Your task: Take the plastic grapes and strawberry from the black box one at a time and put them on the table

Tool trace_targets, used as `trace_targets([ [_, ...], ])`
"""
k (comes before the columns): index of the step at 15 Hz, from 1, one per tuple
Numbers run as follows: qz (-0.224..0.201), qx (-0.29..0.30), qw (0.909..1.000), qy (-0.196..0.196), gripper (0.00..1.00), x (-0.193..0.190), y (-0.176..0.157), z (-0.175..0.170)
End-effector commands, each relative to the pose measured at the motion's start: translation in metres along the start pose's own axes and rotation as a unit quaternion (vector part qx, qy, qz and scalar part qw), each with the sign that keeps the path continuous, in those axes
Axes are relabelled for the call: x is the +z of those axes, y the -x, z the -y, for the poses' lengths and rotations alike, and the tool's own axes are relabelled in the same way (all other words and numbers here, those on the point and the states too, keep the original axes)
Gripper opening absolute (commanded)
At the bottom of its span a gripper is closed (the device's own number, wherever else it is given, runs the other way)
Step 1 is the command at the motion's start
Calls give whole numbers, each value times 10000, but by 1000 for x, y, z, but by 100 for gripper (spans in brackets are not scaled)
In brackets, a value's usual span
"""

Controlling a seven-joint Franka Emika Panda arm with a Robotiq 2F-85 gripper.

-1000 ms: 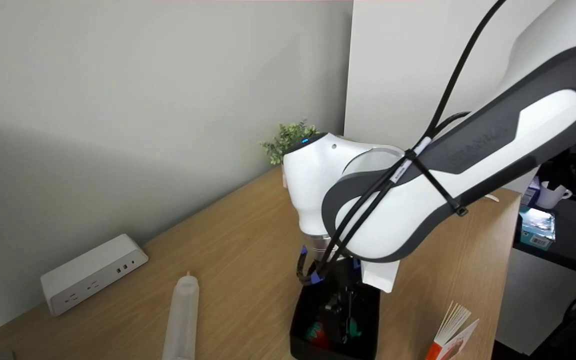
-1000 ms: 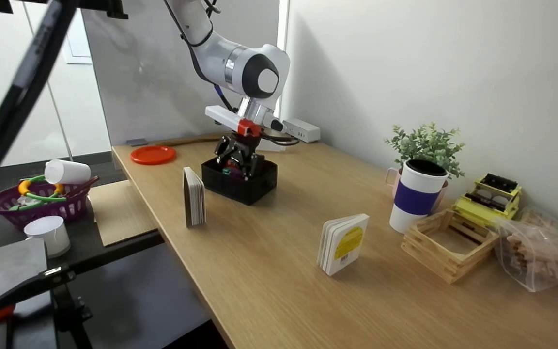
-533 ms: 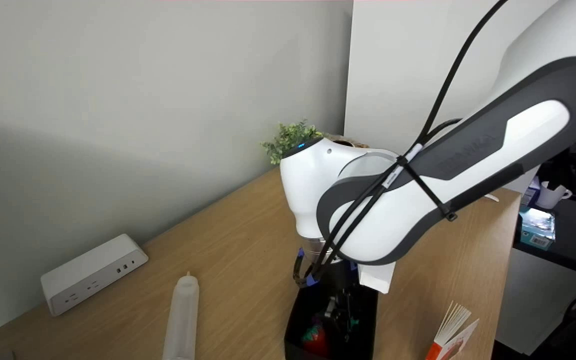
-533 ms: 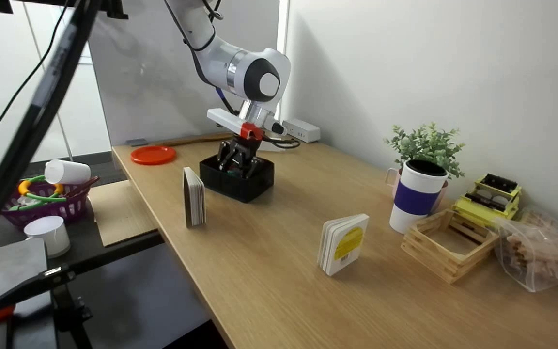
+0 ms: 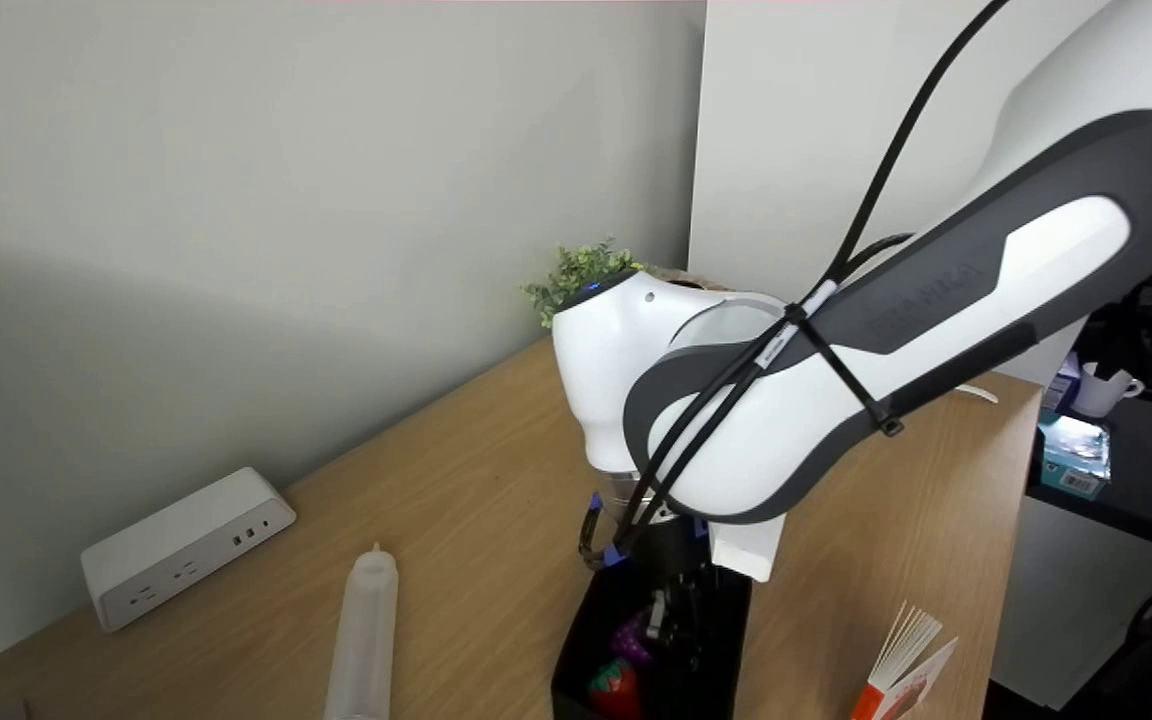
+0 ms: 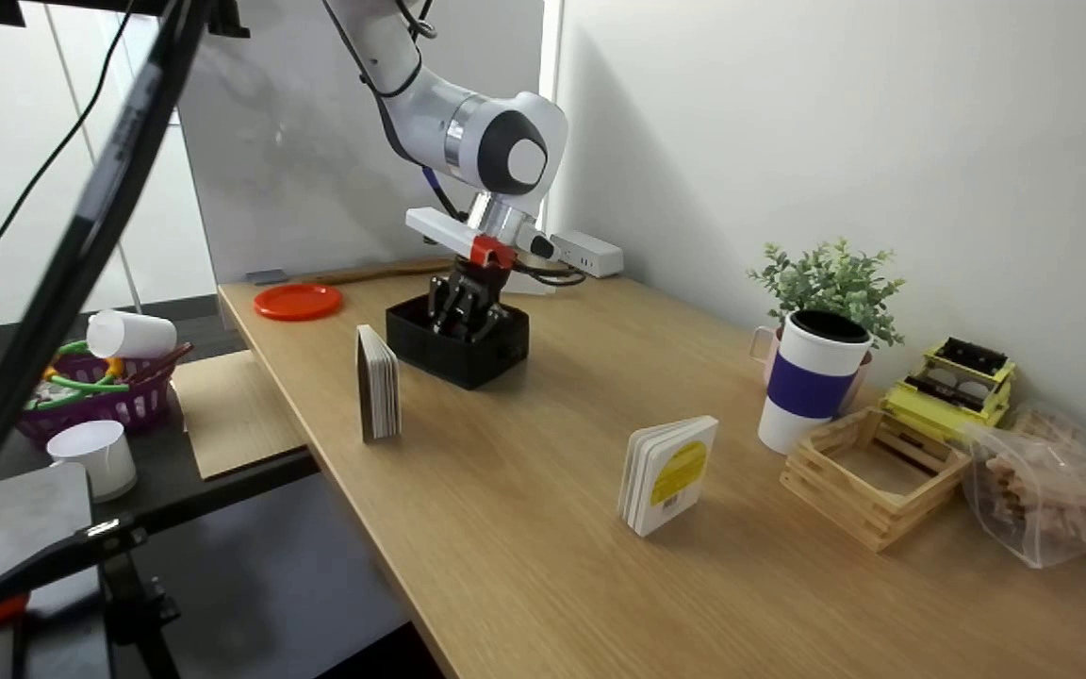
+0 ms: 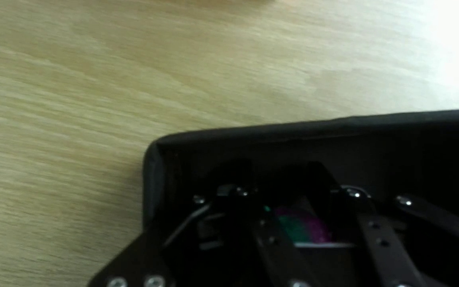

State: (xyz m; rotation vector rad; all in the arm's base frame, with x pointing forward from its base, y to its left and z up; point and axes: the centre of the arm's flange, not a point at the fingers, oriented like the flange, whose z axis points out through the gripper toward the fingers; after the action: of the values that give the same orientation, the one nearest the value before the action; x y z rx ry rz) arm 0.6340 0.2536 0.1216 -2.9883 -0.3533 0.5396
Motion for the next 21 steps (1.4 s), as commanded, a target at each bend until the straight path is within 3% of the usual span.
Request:
trace_targets([
  [1,72,-75,9999,-6,12,3,-4,2],
  [21,-339,290,9954,849,12,-33,22,52],
])
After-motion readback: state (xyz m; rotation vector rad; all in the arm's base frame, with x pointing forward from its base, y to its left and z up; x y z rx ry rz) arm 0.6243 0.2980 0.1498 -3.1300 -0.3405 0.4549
